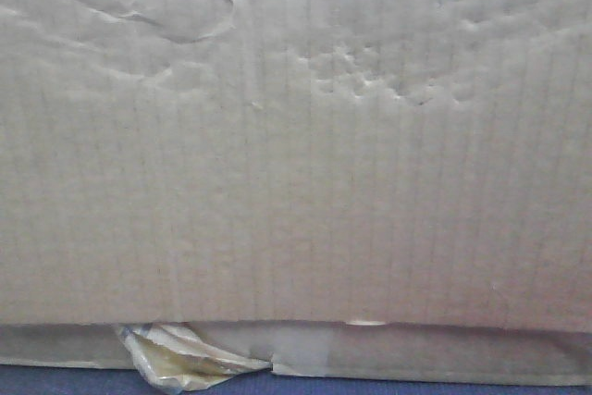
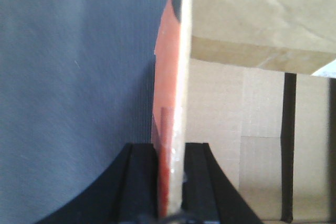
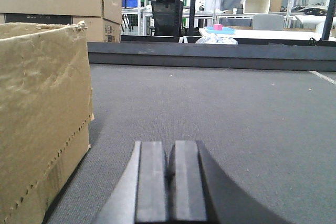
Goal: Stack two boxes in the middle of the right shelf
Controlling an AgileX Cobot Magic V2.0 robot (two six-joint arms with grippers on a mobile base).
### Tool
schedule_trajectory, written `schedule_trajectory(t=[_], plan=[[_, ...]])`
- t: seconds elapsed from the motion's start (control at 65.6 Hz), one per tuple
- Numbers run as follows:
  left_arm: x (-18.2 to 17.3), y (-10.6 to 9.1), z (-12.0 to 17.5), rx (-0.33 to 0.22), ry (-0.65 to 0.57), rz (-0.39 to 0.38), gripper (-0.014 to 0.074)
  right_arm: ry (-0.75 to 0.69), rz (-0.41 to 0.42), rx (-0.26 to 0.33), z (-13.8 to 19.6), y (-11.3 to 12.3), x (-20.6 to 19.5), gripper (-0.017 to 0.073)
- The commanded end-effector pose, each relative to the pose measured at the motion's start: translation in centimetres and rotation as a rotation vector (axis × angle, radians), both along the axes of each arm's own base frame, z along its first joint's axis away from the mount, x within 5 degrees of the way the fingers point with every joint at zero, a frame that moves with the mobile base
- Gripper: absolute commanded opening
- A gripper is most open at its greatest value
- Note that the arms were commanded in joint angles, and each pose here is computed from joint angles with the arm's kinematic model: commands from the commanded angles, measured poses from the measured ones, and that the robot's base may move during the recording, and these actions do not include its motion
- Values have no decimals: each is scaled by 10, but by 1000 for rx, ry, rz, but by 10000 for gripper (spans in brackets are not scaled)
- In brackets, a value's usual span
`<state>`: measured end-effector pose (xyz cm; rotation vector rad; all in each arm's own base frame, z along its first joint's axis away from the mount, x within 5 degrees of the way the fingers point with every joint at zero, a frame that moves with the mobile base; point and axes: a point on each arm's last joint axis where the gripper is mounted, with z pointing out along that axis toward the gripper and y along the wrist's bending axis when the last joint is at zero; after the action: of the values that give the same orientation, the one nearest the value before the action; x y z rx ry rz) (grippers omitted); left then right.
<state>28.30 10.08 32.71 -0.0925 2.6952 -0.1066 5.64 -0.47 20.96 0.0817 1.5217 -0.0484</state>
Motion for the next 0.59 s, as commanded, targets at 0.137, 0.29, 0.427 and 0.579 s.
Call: schedule_trajectory(t=[0.137, 0.29, 0.427, 0.579], plan=[[-19, 7, 103, 121, -324, 199, -111, -26, -2, -1, 2, 0, 0, -162], [-36, -1, 161, 112, -479, 280, -111, -26, -2, -1, 2, 0, 0, -162], [-54, -23, 205, 64, -580, 261, -111, -26, -2, -1, 2, 0, 0, -162], [-64, -61, 239, -24, -711, 184, -111, -26, -2, -1, 2, 0, 0, -162]])
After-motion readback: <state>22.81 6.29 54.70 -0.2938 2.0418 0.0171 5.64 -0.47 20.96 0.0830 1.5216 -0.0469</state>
